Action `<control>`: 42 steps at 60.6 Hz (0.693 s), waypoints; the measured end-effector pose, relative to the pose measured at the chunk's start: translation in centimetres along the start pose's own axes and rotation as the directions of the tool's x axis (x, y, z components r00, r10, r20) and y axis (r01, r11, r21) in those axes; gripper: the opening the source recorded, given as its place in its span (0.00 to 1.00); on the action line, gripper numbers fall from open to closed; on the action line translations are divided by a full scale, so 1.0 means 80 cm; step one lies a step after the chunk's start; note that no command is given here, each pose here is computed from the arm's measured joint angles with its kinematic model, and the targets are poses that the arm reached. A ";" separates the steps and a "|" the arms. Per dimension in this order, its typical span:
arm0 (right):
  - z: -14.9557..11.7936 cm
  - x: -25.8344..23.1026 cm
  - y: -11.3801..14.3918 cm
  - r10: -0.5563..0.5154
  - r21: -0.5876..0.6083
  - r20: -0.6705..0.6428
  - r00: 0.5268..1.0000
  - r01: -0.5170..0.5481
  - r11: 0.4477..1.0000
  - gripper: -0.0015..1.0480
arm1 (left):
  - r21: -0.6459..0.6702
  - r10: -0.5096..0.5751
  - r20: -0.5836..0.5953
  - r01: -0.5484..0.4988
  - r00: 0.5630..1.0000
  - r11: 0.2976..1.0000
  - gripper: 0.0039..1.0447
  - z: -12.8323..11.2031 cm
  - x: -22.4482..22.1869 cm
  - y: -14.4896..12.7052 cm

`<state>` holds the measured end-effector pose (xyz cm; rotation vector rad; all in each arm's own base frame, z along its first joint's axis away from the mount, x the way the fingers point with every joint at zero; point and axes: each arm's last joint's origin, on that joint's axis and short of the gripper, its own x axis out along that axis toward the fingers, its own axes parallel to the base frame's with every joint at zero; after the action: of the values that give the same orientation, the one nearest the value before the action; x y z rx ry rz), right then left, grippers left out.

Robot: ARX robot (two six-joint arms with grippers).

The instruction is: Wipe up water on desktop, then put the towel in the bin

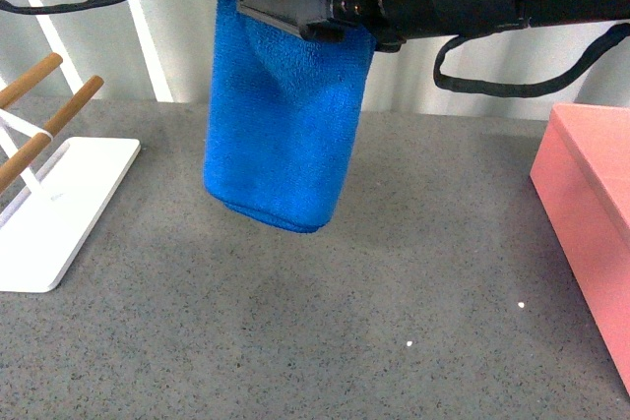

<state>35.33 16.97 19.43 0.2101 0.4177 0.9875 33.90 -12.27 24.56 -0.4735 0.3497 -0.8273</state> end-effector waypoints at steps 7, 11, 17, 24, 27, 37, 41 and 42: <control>-0.005 -0.002 -0.002 -0.017 0.011 -0.011 1.000 0.017 1.000 0.19 | -0.001 -0.003 -0.001 0.003 1.000 1.000 0.32 0.000 0.000 0.000; -0.007 -0.004 -0.003 -0.021 0.015 -0.014 1.000 0.021 1.000 0.12 | -0.001 -0.003 -0.002 0.003 1.000 1.000 0.41 0.000 0.000 0.000; -0.007 -0.007 -0.003 -0.025 0.015 -0.014 1.000 0.025 1.000 0.07 | -0.002 -0.003 -0.001 0.003 1.000 1.000 0.54 0.000 0.000 0.000; -0.003 -0.011 -0.002 -0.026 0.010 -0.005 1.000 0.026 1.000 0.06 | -0.004 -0.003 -0.001 0.003 1.000 1.000 0.73 0.000 0.000 0.000; -0.001 -0.013 -0.001 -0.026 0.005 0.000 1.000 0.026 1.000 0.06 | -0.005 -0.002 -0.001 0.002 1.000 1.000 0.81 0.000 0.000 0.000; 0.002 -0.015 -0.001 -0.026 0.003 0.004 1.000 0.026 1.000 0.06 | -0.005 0.001 0.000 -0.001 1.000 1.000 0.94 0.000 0.000 0.000; 0.001 -0.016 -0.001 -0.025 0.004 0.002 1.000 0.025 1.000 0.06 | -0.005 0.001 0.001 -0.001 1.000 1.000 0.94 0.000 0.000 0.000; 0.001 -0.016 -0.001 -0.025 0.004 0.002 1.000 0.025 1.000 0.06 | -0.005 0.001 0.001 -0.001 1.000 1.000 0.94 0.000 0.000 0.000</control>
<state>34.82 15.85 19.77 0.2086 0.4193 0.9620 33.90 -12.25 24.56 -0.4778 0.3514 -0.8256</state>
